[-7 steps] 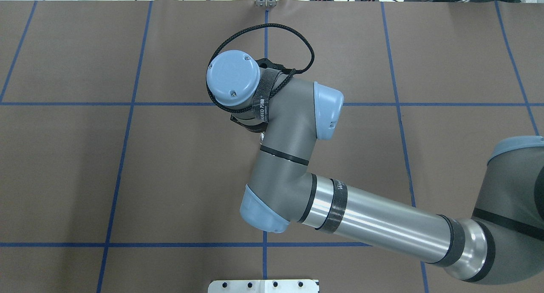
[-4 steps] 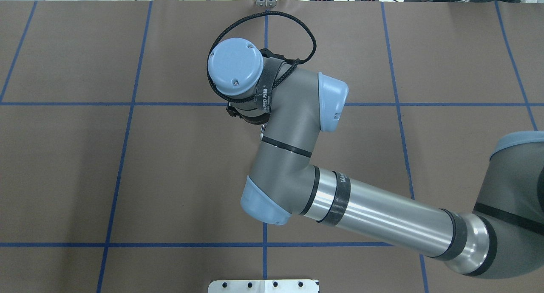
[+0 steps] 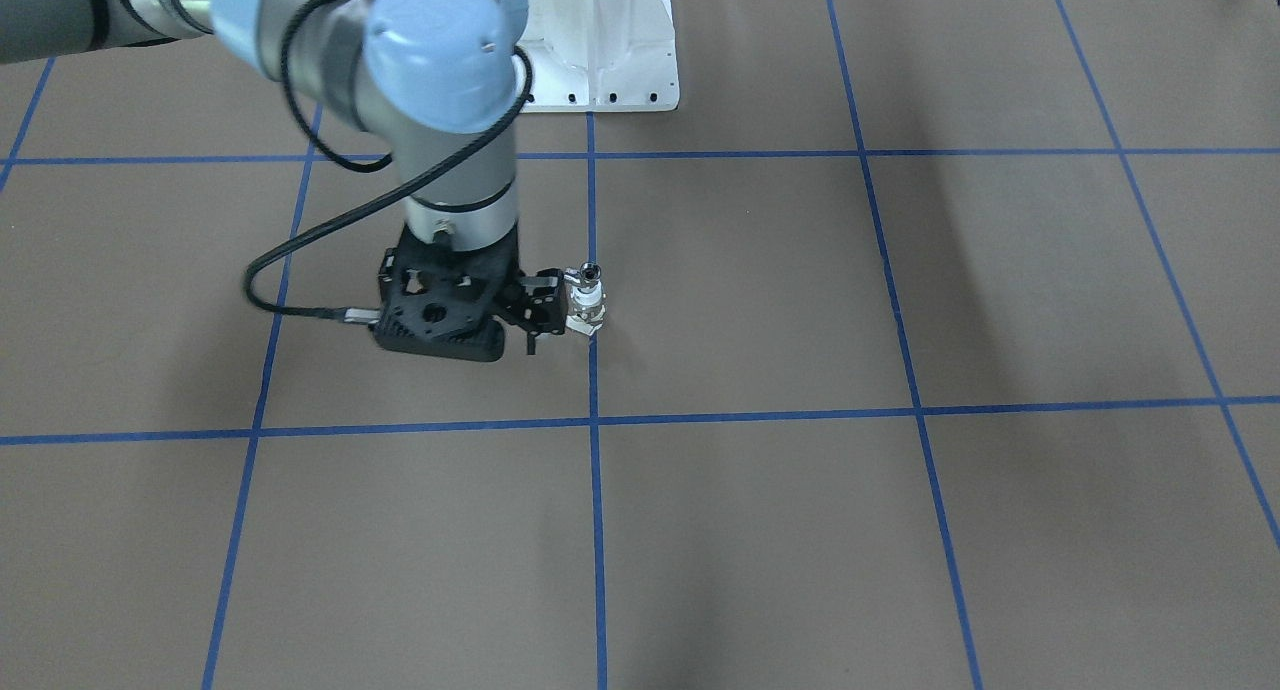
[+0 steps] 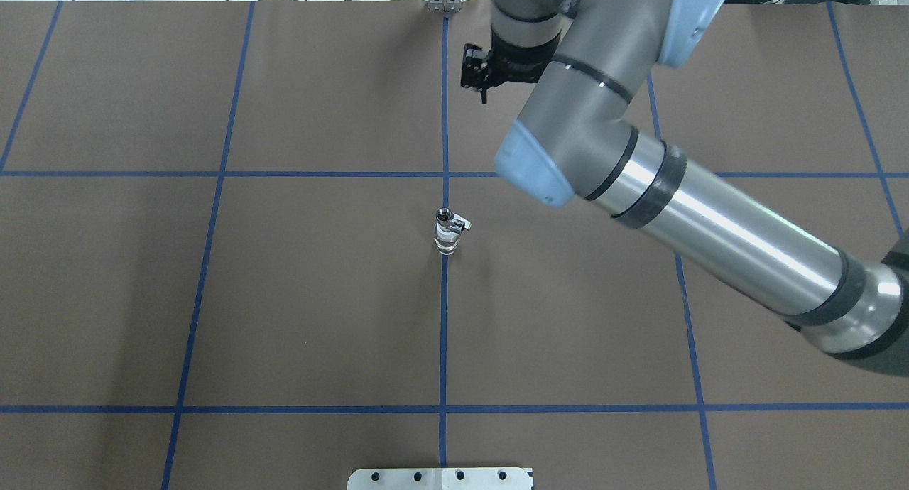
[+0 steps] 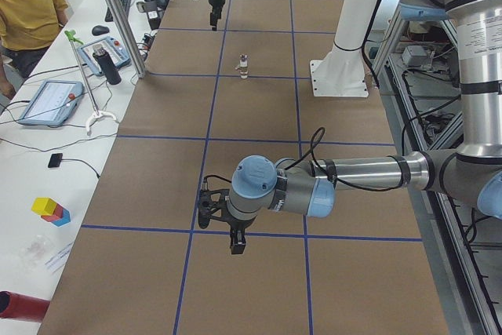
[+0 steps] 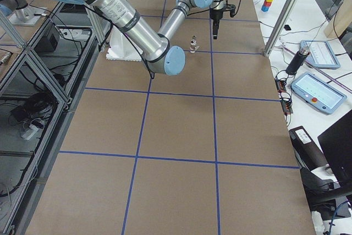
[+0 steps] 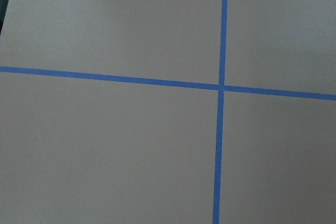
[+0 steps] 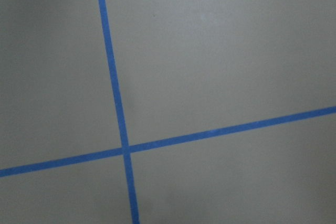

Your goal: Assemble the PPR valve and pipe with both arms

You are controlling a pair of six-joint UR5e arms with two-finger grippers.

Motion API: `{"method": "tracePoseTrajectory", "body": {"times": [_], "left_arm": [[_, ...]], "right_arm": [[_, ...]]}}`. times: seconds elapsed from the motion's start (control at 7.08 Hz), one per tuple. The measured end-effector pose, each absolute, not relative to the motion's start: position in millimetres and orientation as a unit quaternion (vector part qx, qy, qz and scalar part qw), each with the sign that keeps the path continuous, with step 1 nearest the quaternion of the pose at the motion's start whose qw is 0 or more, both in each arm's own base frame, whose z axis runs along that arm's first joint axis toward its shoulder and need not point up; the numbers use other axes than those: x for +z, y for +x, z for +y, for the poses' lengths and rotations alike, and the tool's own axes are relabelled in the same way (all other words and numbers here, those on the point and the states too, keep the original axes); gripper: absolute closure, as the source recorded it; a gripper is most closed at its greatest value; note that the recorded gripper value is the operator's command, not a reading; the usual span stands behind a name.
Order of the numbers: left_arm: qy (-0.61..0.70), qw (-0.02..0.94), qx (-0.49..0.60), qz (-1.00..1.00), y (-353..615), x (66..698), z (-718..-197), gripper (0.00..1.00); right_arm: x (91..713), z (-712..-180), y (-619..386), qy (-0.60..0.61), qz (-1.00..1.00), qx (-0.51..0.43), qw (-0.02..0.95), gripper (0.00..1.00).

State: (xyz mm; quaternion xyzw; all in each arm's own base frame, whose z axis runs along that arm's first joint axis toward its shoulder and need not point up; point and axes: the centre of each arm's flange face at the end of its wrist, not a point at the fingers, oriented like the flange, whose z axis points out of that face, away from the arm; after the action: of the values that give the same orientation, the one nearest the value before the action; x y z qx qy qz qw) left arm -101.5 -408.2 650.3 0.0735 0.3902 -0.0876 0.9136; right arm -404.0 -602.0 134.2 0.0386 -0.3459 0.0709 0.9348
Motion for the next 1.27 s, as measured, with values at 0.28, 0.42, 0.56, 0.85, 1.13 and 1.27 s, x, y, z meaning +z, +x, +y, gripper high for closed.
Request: {"method": "tracePoseTrajectory", "body": {"times": [0.28, 0.42, 0.56, 0.85, 1.13, 1.27], "left_arm": [[0.066, 0.917, -0.066, 0.388, -80.6, 649.3, -415.5, 0.00], [0.063, 0.919, -0.046, 0.386, -65.7, 646.3, -421.2, 0.00], [0.065, 0.922, -0.021, 0.380, -52.3, 643.8, -426.1, 0.00], [0.069, 0.927, 0.028, 0.368, -42.0, 646.8, -426.6, 0.00], [0.055, 0.927, 0.046, 0.368, -43.9, 645.8, -420.8, 0.00], [0.038, 0.928, 0.054, 0.368, -45.8, 634.4, -415.6, 0.00]], "right_arm": [[209.9, -657.5, -294.9, 0.055, -0.338, 0.001, 0.940, 0.00], [264.6, -671.9, -243.0, 0.067, -0.330, -0.034, 0.941, 0.00], [325.0, -676.4, -191.7, 0.076, -0.326, -0.066, 0.940, 0.00], [428.0, -660.9, -105.4, 0.071, -0.324, -0.109, 0.937, 0.00], [515.5, -624.1, -36.7, 0.044, -0.326, -0.111, 0.938, 0.00], [552.9, -601.5, -12.3, 0.027, -0.326, -0.104, 0.939, 0.00]]}}
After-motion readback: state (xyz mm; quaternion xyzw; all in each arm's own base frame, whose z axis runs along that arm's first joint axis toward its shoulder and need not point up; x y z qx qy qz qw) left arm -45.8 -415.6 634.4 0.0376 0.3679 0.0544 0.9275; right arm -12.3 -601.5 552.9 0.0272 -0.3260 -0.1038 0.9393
